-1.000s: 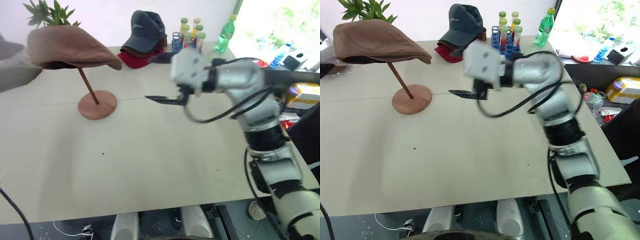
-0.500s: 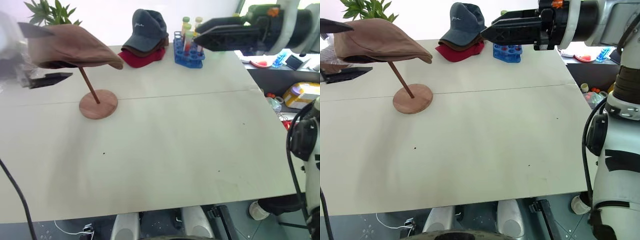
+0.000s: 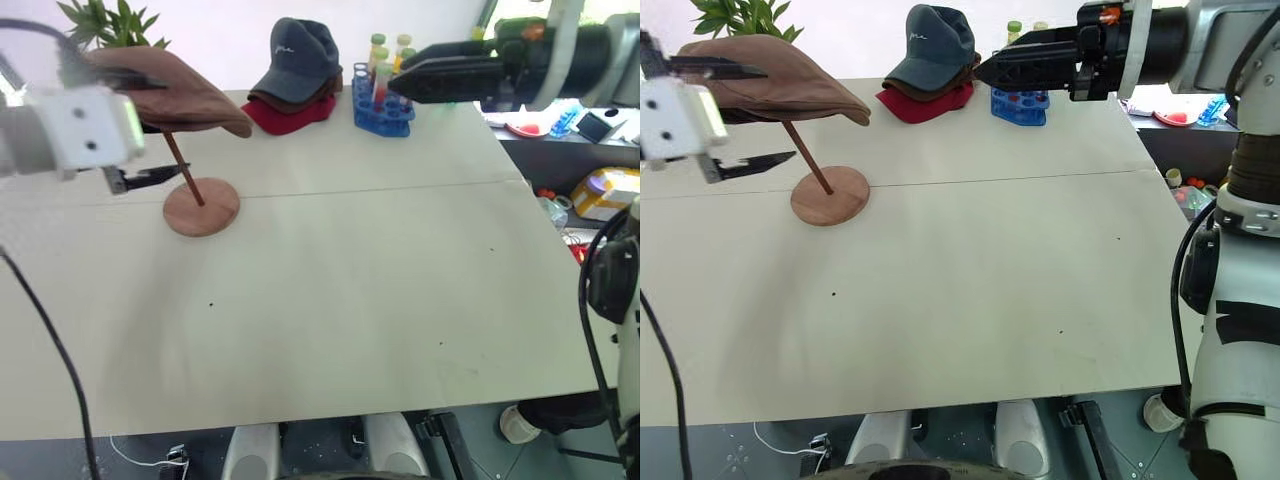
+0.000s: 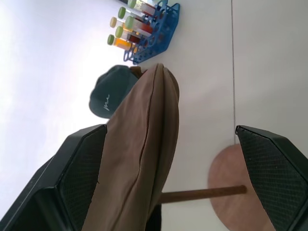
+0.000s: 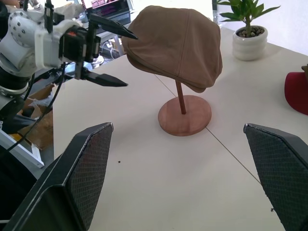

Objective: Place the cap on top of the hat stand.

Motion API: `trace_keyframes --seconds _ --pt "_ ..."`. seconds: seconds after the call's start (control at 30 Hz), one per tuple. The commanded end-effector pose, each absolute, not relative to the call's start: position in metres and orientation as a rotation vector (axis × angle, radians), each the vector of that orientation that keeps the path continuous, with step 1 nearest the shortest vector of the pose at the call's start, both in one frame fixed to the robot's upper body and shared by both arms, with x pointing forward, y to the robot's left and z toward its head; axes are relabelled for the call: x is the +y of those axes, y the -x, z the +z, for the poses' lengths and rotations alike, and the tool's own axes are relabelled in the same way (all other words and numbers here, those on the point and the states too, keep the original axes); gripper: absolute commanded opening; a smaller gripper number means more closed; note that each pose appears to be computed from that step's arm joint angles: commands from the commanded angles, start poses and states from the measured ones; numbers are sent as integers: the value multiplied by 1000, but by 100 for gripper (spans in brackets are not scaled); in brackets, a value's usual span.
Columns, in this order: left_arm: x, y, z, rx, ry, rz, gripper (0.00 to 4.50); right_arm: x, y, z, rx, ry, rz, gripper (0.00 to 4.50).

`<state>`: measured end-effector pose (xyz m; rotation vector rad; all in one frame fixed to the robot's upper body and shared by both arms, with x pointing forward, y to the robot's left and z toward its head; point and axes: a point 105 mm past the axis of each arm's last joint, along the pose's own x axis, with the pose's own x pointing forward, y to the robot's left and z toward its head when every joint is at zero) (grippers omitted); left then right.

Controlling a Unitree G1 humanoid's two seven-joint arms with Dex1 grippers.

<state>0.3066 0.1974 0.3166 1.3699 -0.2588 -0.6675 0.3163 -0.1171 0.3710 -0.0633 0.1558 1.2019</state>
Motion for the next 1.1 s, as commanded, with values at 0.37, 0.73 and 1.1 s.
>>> trace_keyframes --seconds 0.37,0.73,1.1 --pt "176 -329 318 -403 -1653 -370 450 -116 -311 390 68 99 1187 446" --pt "176 -327 320 -418 -1694 -314 101 -117 -312 385 75 118 1175 450" --pt "208 -304 339 -471 -1631 -112 1 -115 -313 381 77 162 1196 450"
